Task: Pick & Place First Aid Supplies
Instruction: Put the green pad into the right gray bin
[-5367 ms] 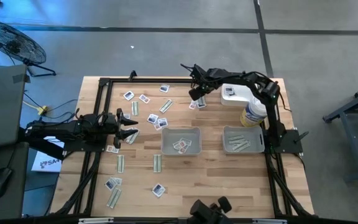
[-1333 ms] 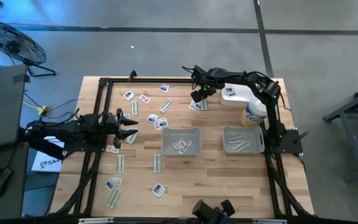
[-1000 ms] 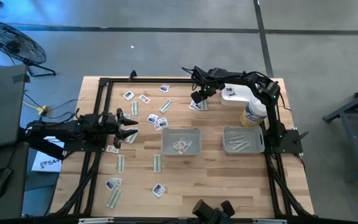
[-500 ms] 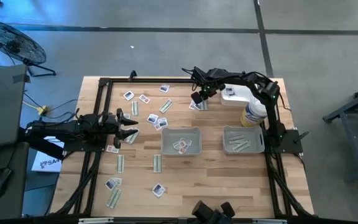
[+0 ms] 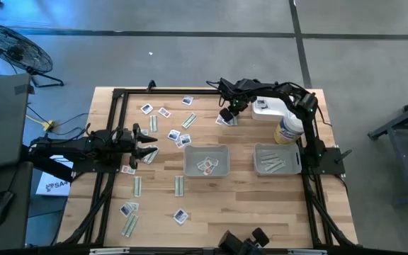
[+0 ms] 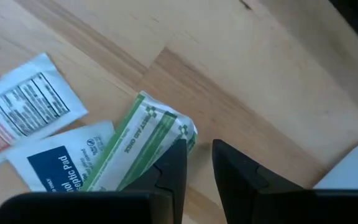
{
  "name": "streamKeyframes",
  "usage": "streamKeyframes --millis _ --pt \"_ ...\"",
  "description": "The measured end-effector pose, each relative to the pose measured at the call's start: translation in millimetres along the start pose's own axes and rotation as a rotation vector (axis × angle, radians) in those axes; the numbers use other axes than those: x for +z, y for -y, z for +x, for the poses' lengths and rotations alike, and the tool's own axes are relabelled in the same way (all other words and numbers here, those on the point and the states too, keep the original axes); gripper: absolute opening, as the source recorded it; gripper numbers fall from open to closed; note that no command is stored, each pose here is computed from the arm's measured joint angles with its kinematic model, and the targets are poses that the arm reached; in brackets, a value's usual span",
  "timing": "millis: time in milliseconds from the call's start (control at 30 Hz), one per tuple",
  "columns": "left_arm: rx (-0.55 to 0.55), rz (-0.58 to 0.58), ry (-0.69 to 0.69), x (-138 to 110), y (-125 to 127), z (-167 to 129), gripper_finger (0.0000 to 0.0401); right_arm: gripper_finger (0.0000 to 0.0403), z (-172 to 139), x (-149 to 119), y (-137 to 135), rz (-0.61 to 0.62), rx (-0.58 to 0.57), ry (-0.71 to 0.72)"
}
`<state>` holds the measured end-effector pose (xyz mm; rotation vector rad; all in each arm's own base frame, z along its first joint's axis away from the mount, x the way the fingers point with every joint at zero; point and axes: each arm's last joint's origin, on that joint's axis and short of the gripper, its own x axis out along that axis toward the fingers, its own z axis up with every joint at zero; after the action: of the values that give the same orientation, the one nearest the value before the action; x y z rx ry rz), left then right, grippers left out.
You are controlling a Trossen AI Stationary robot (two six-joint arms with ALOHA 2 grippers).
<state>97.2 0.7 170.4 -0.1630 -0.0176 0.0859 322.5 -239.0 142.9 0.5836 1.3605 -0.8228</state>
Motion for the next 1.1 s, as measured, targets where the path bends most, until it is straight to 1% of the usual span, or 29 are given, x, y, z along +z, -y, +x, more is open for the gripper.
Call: streamKeyframes --millis 133,300,500,667,767,833,1100 --pt "0.0 0.0 0.0 0 0 0 0.0186 0.0071 -8 7 -1 -0.074 0.013 0.031" --pt "0.0 0.0 0.0 0 0 0 0.0186 0.0073 -12 11 -1 -0.132 0.085 0.033" --pt "0.0 0.0 0.0 0 0 0 0.0186 0.0104 -11 13 7 -0.196 0.083 0.037" --pt "0.0 0.0 0.0 0 0 0 0.0186 0.0125 -8 16 7 -0.266 0.059 0.059" --pt "0.0 0.0 0.0 0 0 0 0.0186 0.0125 -1 15 5 -0.306 0.101 0.043" --pt "0.0 0.0 0.0 0 0 0 0.0186 0.0122 2 15 5 -0.331 0.103 0.033" --pt "0.0 0.0 0.0 0 0 0 0.0186 0.0107 13 16 8 -0.33 0.104 -0.001"
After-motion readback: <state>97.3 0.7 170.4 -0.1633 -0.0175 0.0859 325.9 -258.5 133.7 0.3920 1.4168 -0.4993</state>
